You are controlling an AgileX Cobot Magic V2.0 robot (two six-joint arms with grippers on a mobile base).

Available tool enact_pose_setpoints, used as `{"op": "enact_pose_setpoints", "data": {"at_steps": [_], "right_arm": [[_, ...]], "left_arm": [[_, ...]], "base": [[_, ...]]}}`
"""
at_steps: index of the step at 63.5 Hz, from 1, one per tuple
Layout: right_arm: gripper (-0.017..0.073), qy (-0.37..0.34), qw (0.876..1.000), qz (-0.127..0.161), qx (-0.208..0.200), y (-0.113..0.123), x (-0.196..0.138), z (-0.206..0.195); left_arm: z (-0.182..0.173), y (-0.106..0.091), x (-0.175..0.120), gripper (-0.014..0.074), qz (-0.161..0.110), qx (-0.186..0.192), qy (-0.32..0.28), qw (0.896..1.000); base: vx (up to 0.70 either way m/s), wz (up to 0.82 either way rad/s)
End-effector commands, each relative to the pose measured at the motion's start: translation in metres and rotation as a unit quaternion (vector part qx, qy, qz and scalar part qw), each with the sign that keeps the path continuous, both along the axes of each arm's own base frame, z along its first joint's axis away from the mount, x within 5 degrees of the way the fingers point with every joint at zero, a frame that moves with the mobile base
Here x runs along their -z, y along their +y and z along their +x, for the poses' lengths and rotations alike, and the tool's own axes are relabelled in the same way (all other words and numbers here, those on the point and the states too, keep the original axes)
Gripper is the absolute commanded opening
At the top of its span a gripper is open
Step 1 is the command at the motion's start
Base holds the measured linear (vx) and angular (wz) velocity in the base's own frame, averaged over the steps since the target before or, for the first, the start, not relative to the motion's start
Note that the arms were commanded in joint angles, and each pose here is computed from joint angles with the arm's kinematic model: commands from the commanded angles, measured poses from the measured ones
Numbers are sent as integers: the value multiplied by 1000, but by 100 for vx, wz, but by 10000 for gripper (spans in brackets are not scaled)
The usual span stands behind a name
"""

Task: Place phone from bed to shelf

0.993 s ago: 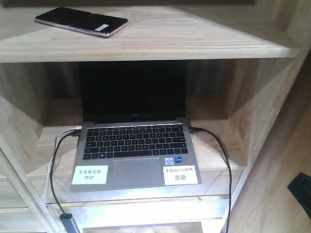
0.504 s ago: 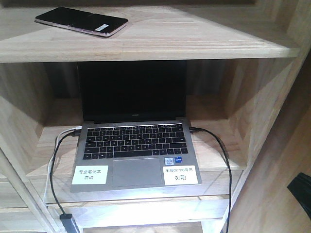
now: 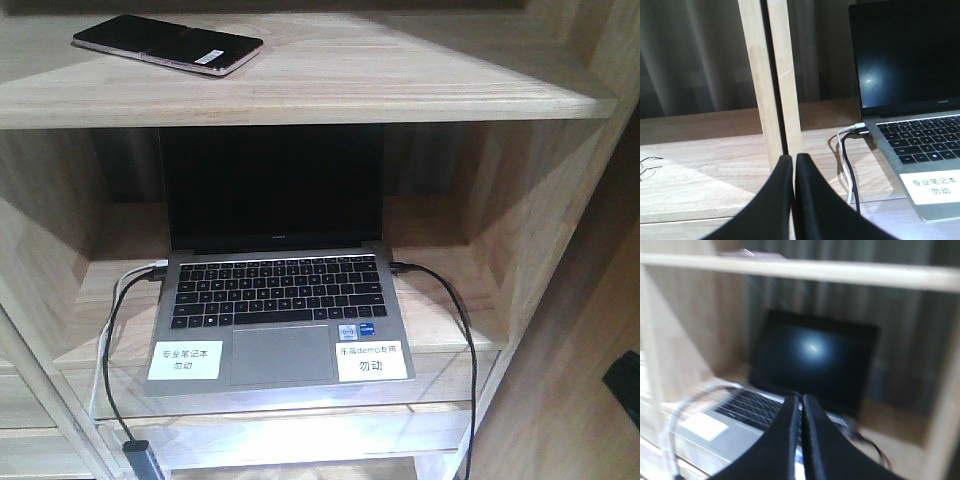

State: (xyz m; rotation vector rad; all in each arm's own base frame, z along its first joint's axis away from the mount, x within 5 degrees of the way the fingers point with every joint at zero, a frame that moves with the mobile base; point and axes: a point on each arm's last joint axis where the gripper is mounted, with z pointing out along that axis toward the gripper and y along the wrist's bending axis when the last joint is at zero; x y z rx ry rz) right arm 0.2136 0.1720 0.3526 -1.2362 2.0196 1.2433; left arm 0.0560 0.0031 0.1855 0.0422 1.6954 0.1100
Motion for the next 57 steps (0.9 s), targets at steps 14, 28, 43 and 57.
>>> {"op": "enact_pose_setpoints", "data": {"at_steps": [14,28,43,57], "right_arm": [[-1,-1,998,49,-26,0,-23,-13],[-1,-1,998,49,-26,0,-23,-13],[-1,-1,998,49,-26,0,-23,-13],[-1,-1,998,49,-26,0,-23,-13]], "left_arm": [[-1,0,-16,1,-2,2,-54,999],[-1,0,-16,1,-2,2,-54,999],[-1,0,-16,1,-2,2,-54,999],[-1,0,-16,1,-2,2,-54,999]], "base": [[0,0],[0,0],[0,0],[0,0]]}}
